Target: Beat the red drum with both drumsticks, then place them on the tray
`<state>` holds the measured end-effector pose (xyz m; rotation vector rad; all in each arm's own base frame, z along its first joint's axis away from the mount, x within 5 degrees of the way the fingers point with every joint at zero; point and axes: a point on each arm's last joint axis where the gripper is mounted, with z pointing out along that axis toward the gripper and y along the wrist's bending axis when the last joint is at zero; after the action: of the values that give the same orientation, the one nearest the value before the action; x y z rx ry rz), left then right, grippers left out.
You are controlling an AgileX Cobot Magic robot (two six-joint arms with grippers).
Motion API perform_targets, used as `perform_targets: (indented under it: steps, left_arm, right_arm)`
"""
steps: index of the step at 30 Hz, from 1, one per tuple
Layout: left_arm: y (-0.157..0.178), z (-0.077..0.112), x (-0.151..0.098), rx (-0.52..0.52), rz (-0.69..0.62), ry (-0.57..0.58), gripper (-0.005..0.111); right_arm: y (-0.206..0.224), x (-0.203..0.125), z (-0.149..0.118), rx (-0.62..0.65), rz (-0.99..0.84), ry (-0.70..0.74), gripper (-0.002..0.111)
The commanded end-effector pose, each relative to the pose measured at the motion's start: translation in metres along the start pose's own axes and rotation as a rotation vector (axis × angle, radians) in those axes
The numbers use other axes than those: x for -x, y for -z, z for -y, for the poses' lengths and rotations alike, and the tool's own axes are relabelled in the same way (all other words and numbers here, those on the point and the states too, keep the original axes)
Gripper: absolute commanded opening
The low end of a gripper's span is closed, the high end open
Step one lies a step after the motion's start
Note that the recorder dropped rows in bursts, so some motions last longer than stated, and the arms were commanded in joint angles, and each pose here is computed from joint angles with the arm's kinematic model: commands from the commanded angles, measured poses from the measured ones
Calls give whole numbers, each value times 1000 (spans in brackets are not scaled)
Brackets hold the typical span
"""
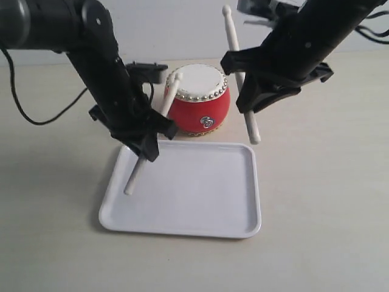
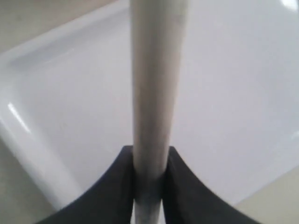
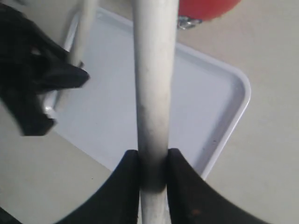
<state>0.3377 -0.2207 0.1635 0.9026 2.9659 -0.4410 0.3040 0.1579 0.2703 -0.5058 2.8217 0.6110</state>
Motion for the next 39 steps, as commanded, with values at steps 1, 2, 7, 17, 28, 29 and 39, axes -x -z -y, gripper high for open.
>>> perform_targets:
  steps: [1,2,7,17,28,29,39]
  left_arm:
    - [-23,-2,3,-31,-76,0,0]
    - [-21,-2,4,-36,-89,-3,0]
    - [6,5,10,-35,-69,-34,0]
    - [77,27,5,-38,63,-72,0]
    - [48,18,9,-43,-26,-38,0]
    - [40,17,9,-49,-43,-31,0]
    - [-7,4,41,-79,-81,64,0]
  right_arm:
    - [28,-4,-8,-6,75,52,0]
    - [27,-4,-8,-9,76,52,0]
    - [-5,4,3,-12,15,35,0]
    - [-121,1,37,83,-264,-107,0]
    - [-58,-6,13,101,-268,-31,0]
    - [-47,-6,9,103,-244,-18,0]
    - [29,-15,-18,103,-39,62,0]
